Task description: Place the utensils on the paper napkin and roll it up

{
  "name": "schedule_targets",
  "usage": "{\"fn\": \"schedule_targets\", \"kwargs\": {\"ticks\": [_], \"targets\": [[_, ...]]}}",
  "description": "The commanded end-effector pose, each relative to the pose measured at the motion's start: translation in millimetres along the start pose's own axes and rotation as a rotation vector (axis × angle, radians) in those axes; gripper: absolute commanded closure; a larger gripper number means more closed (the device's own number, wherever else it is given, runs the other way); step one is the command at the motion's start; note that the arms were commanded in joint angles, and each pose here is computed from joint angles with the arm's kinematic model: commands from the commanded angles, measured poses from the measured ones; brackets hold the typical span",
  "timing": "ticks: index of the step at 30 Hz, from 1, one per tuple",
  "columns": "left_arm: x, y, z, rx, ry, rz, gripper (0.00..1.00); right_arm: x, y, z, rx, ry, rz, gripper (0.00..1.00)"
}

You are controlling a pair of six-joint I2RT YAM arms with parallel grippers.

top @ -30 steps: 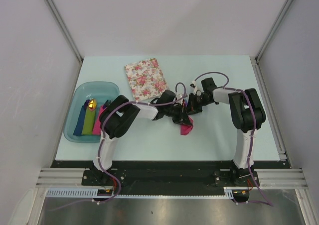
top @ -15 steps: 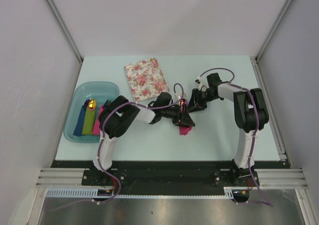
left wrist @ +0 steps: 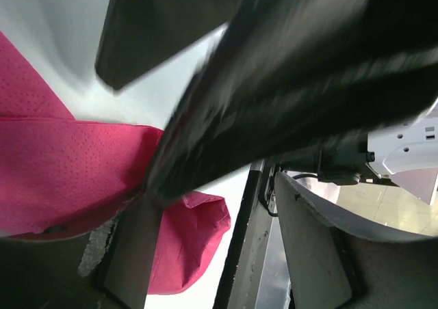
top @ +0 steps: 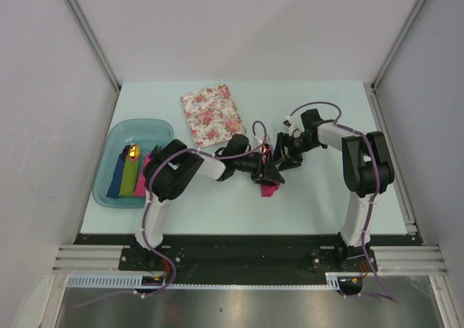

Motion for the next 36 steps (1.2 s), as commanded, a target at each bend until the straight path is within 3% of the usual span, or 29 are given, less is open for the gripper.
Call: {"fn": "schedule_targets", "kwargs": {"ticks": [1,3,7,10,25,31,36], "targets": [[10.2,1.3,-3.5,-0.003,0.011,0.016,0.30,-7.1,-11.1,-13.2,0.057,0.045,-0.045,0.41],[7.2,2.1,-2.9,-0.007,0.006,0.010,0.32,-14.8,-12.9,-18.9,0.074,0.062,-0.082,0.44],[-2.1,4.2,0.0,-0.019,-0.029,-0.015,0.34,-29.1,-14.6,-26.8,0.088,0.074,-0.146,0.65],[-6.1,5.2,0.7,-0.023,-0.038,-0.027,0.37,-36.5,-17.7,-29.1,0.097,0.074,-0.174,0.71],[-72.5,31.4,9.2,-0.055,-0.145,-0.123,0.35,-53.4,-26.8,-39.7,0.157,0.139,-0.268,0.78],[-60.1,50.2,1.3,-0.075,-0.072,-0.089,0.48,-52.9,-27.1,-40.5,0.158,0.145,-0.264,0.78],[-38.9,43.0,-6.4,-0.022,-0.010,-0.021,0.68,-50.4,-26.4,-41.2,0.153,0.145,-0.253,0.78]]}}
Point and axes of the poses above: each gripper's point midway between its finger pads, its own y axis back along the fingers, its own x axis along the line the jaws close on, z = x × y, the point moved 4 cm from there along y, back along the fingers, and after that the axes turned 5 degrees about y, right-handed, at the moved point
